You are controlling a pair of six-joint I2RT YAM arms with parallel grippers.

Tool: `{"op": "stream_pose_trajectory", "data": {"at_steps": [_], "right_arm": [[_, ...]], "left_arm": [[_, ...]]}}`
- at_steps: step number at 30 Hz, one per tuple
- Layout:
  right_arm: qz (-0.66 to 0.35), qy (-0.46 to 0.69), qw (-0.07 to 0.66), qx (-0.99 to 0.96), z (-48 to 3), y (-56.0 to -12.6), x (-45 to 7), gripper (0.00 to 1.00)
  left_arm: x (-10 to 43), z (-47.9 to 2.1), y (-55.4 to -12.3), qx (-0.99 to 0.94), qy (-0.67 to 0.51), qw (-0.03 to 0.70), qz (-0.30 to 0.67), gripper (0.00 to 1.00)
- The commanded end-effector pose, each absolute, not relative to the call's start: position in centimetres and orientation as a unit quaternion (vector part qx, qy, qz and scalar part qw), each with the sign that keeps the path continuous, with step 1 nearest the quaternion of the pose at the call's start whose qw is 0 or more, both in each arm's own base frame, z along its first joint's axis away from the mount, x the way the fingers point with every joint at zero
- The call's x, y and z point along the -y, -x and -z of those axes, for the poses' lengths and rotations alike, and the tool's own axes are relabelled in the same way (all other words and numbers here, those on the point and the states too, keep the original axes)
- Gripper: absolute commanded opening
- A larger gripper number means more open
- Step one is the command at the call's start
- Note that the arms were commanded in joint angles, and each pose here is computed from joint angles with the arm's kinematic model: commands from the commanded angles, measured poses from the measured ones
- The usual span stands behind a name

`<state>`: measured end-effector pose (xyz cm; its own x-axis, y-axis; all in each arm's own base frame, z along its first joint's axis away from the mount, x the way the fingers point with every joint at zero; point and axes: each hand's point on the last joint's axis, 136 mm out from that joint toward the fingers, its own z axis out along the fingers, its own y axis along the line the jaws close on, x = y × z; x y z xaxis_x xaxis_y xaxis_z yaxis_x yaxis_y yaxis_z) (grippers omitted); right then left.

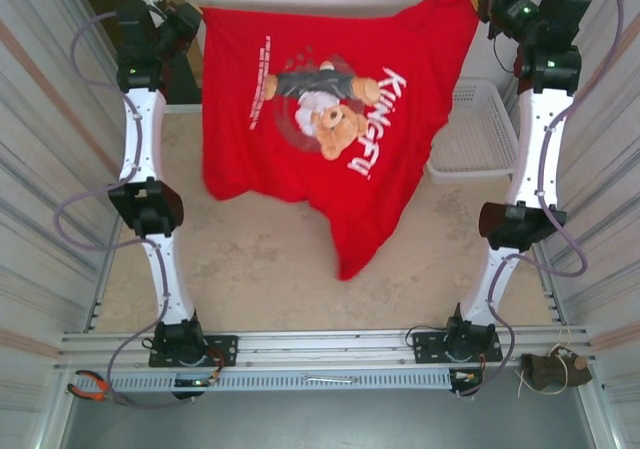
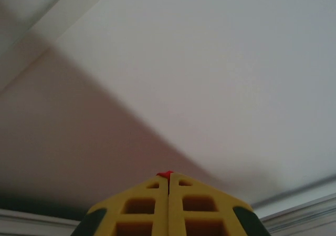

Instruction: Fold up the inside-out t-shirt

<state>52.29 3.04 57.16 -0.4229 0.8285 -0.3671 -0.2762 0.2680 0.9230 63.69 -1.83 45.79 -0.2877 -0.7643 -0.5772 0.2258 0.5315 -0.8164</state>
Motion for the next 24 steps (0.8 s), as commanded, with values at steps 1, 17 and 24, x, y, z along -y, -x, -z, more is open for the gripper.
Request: {"op": "stream_pose_trajectory", "data": {"at_steps": [1,17,24], "right_arm": [[-0.604,-0.162,0.55,-0.554,-65.5,-46.8,-2.8,0.0],[-0.491,-0.202,0.495,-0.688,-45.7,-36.6,-6.0,0.0],[-0.39,-0.277,0.362,-0.8,-23.2,-24.9,-8.5,0.0]], "left_arm": [[-1.0,-59.0,-56.4,-0.566,0.168,0.653,0.475,0.0],[0.7,-38.0,-47.0,-0.704,0.188,0.545,0.415,0.0],[2.0,-19.7,-38.8,-0.793,0.27,0.402,0.37,0.0]]}}
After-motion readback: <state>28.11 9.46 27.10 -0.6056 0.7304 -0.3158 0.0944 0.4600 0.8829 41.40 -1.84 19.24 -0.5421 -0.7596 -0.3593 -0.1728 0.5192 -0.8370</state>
